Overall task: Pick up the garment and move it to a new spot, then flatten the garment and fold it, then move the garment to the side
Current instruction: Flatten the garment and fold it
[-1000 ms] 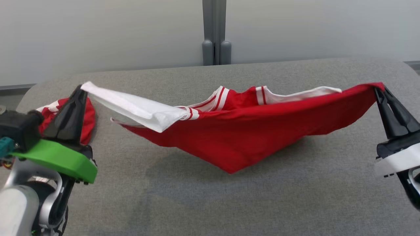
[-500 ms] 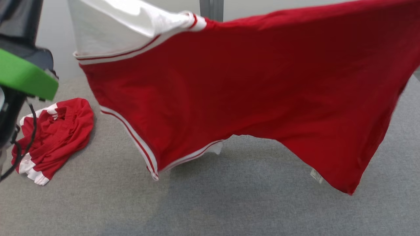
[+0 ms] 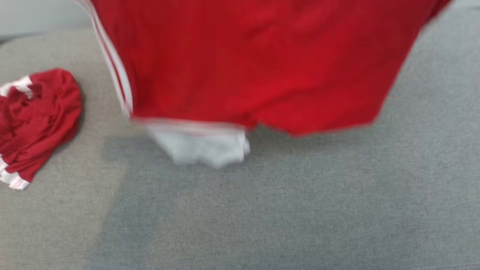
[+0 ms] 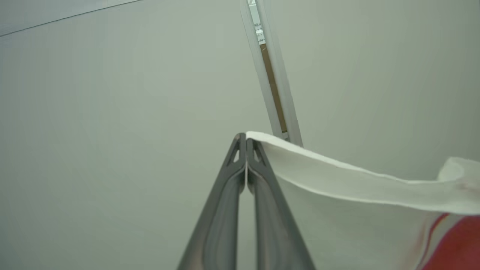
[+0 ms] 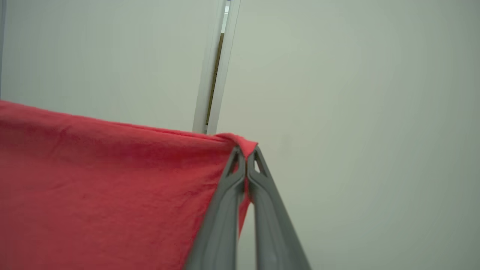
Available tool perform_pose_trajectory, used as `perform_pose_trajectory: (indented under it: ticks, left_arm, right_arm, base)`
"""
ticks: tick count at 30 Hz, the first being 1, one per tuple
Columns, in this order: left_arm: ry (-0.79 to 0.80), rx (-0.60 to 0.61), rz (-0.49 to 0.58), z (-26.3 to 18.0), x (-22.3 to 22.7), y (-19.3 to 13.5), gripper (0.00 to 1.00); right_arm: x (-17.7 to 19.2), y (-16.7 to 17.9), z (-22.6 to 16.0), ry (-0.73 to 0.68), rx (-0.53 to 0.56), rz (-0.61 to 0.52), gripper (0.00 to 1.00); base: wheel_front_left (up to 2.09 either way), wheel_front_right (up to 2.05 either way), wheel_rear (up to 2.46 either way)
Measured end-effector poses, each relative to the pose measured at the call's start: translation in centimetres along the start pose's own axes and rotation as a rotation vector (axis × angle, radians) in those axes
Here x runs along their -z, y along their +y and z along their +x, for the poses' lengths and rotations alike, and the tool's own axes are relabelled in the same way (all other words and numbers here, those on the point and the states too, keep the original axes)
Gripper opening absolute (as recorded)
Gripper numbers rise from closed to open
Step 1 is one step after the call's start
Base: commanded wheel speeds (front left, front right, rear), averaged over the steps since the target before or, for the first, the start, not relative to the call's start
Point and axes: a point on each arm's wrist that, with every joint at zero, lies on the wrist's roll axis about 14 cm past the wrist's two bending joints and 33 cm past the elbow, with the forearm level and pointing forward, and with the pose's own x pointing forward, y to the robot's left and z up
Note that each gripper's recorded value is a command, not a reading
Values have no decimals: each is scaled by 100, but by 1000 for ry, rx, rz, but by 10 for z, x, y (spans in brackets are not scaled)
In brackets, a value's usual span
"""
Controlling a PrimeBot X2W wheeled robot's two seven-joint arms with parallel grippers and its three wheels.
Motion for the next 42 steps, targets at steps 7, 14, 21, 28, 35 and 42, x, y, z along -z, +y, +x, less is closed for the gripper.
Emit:
perform_pose_trajectory:
  ticks: [7, 14, 21, 28, 35, 42]
  left_arm:
    - [-263, -1, 113, 72, -6, -5, 0]
    - [-251, 4, 87, 101, 97, -19, 0]
    - [-36, -54, -21, 66, 238, -7, 0]
    - [147, -60, -86, -18, 314, -18, 0]
    - [288, -110, -179, -125, 323, -30, 0]
    - [406, -192, -309, -223, 305, -66, 0]
  right_arm:
    - [24, -8, 74, -107, 10, -190, 0]
    - [123, 9, 106, -23, -54, -294, 0]
    - [250, 43, 86, 153, -119, -204, 0]
    - [323, 74, 24, 307, -129, -30, 0]
    - [314, 71, -43, 363, -46, 86, 0]
    - [284, 77, -126, 444, 10, 158, 0]
  base:
    - [0, 0, 0]
    - [0, 0, 0]
    - [0, 0, 0]
    - [0, 0, 0]
    - [0, 0, 0]
    - [0, 0, 0]
